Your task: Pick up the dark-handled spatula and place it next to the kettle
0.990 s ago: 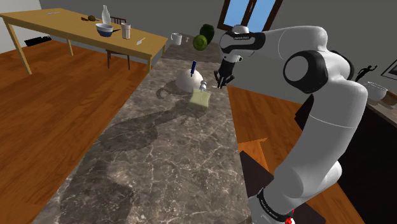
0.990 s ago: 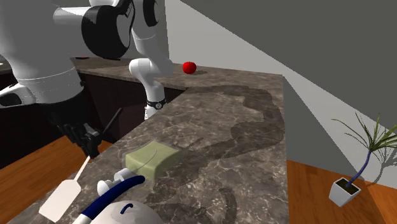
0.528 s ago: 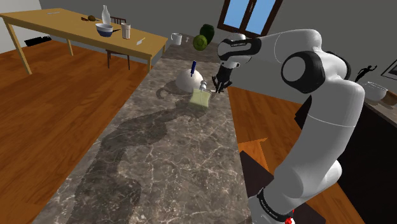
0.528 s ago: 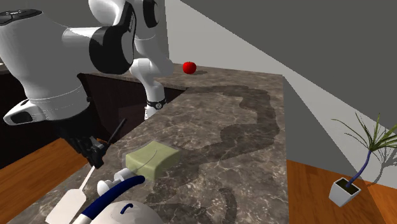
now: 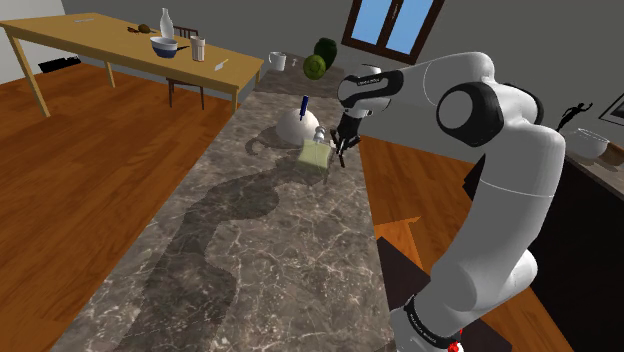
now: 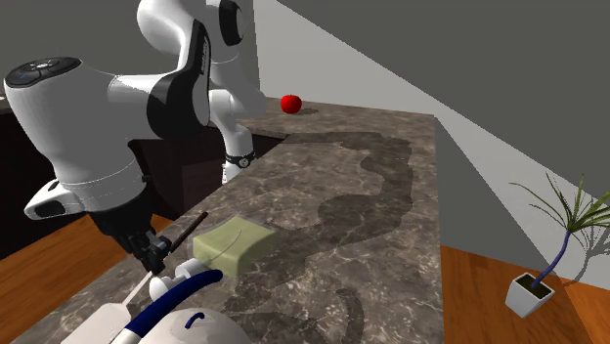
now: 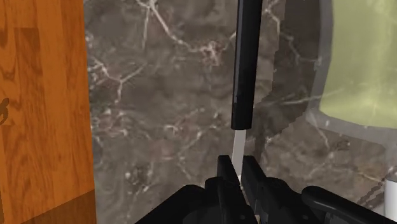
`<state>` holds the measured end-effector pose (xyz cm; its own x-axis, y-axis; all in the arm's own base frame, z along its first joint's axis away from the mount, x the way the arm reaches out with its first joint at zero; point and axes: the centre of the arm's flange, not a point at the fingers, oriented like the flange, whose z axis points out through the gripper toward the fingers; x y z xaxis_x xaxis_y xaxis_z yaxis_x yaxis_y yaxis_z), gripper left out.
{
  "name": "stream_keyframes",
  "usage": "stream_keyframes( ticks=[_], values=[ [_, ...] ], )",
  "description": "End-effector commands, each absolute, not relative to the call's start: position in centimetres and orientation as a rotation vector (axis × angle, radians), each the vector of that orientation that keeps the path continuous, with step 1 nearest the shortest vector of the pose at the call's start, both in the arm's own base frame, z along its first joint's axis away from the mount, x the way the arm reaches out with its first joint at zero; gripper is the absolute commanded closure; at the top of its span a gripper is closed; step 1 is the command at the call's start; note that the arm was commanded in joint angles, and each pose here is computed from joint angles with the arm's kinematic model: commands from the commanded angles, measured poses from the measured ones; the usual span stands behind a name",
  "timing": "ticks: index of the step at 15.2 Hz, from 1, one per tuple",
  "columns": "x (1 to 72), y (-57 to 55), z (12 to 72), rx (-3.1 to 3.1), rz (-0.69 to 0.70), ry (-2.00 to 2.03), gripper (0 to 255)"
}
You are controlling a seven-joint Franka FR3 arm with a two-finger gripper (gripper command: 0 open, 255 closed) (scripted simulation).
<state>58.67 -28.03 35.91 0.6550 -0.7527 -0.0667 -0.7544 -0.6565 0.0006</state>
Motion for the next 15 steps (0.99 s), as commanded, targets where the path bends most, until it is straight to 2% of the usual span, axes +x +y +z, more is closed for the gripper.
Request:
stream_keyframes(
  ticks=[1, 8, 9, 15],
  values=[
    [58.7, -28.0, 35.1, -2.833, 0.094, 1.290, 255],
    [58.7, -28.0, 35.1, -2.833, 0.094, 1.290, 255],
    [58.7, -28.0, 35.1, -2.833, 0.094, 1.290, 0],
    [58.7, -28.0, 36.4, -2.833, 0.094, 1.290, 0]
  ],
)
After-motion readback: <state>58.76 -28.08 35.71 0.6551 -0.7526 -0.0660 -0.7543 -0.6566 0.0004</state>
